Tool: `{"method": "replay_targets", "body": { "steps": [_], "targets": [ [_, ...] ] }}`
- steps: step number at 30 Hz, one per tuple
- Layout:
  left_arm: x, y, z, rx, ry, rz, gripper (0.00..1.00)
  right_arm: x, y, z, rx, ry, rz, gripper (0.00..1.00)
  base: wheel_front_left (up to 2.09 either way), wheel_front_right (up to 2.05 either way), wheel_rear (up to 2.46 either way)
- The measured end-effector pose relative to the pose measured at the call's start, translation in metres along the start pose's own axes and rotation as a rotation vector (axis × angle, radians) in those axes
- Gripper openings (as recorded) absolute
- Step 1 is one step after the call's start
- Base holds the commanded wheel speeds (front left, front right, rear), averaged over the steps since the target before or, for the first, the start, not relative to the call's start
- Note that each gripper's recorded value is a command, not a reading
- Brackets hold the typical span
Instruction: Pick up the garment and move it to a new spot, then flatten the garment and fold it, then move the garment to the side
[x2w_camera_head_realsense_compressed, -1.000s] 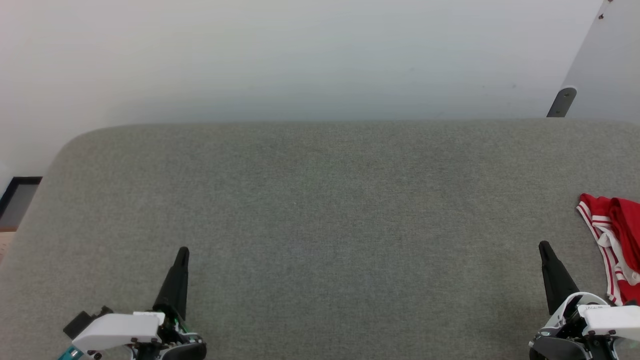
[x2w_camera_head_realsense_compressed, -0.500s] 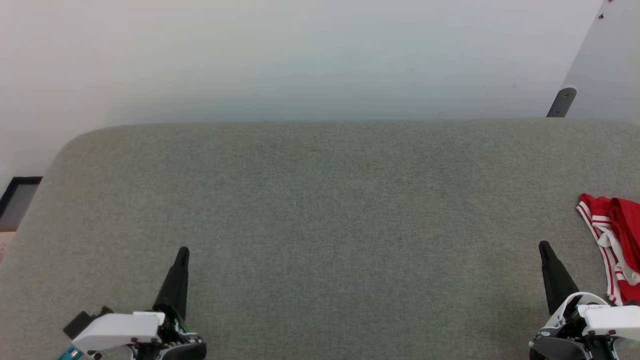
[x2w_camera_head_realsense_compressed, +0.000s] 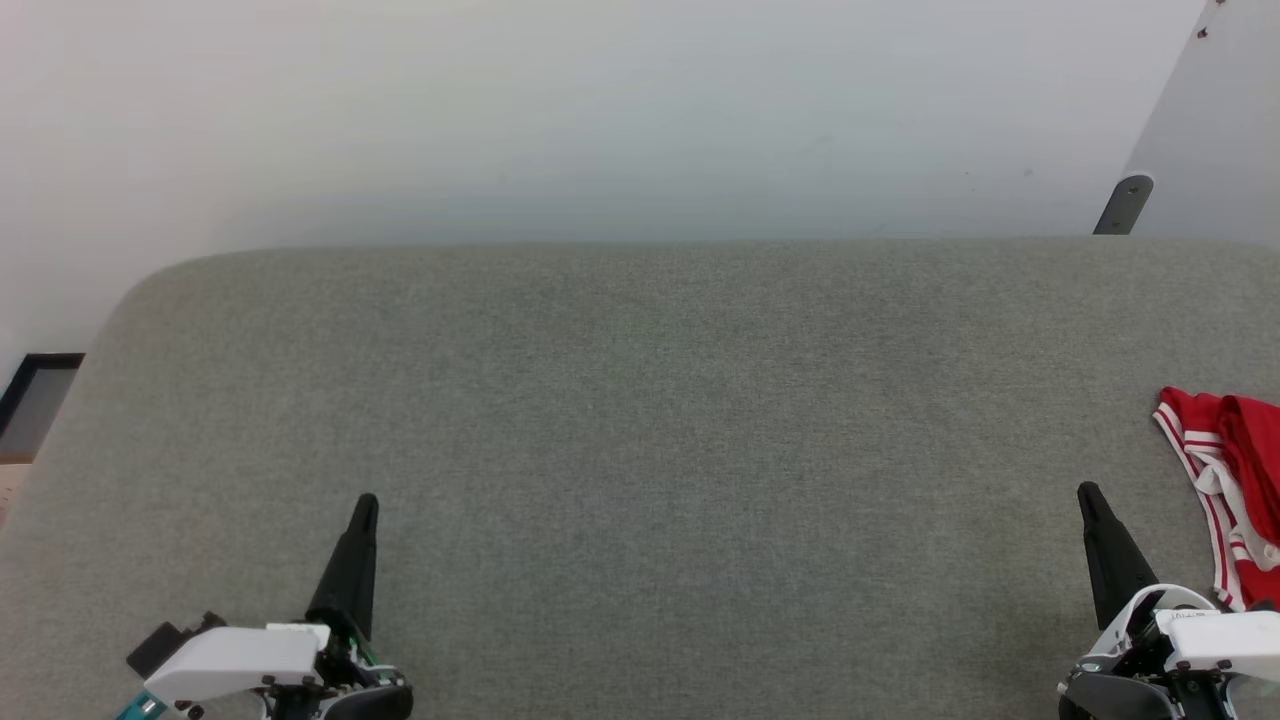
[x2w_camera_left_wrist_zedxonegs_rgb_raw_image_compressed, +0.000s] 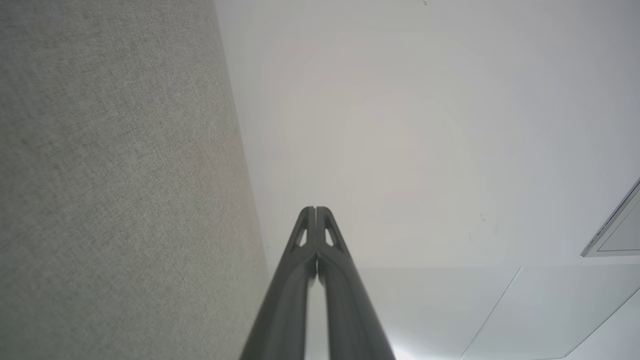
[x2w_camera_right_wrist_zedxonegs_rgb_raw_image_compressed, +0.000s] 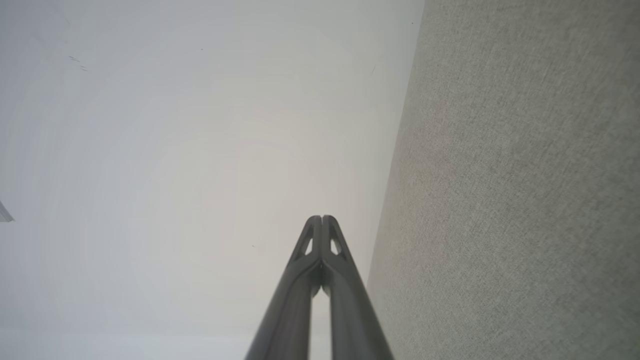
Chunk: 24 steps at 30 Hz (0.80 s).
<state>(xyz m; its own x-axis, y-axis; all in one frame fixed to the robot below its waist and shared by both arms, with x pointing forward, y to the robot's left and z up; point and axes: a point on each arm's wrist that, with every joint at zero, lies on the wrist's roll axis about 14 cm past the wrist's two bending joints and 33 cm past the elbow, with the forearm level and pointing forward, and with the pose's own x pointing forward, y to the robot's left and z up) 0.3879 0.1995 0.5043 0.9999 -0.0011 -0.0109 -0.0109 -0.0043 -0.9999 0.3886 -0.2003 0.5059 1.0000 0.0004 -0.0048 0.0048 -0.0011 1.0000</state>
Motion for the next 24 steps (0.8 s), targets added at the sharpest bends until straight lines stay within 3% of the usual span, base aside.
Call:
{"method": "replay_targets", "body": {
  "steps": [24],
  "targets": [
    [0.0000, 0.0000, 0.0000, 0.000, 0.000, 0.000, 0.00, 0.0000, 0.0000, 0.0000, 0.000, 0.000, 0.000, 0.00, 0.00, 0.00, 0.00]
  ]
}}
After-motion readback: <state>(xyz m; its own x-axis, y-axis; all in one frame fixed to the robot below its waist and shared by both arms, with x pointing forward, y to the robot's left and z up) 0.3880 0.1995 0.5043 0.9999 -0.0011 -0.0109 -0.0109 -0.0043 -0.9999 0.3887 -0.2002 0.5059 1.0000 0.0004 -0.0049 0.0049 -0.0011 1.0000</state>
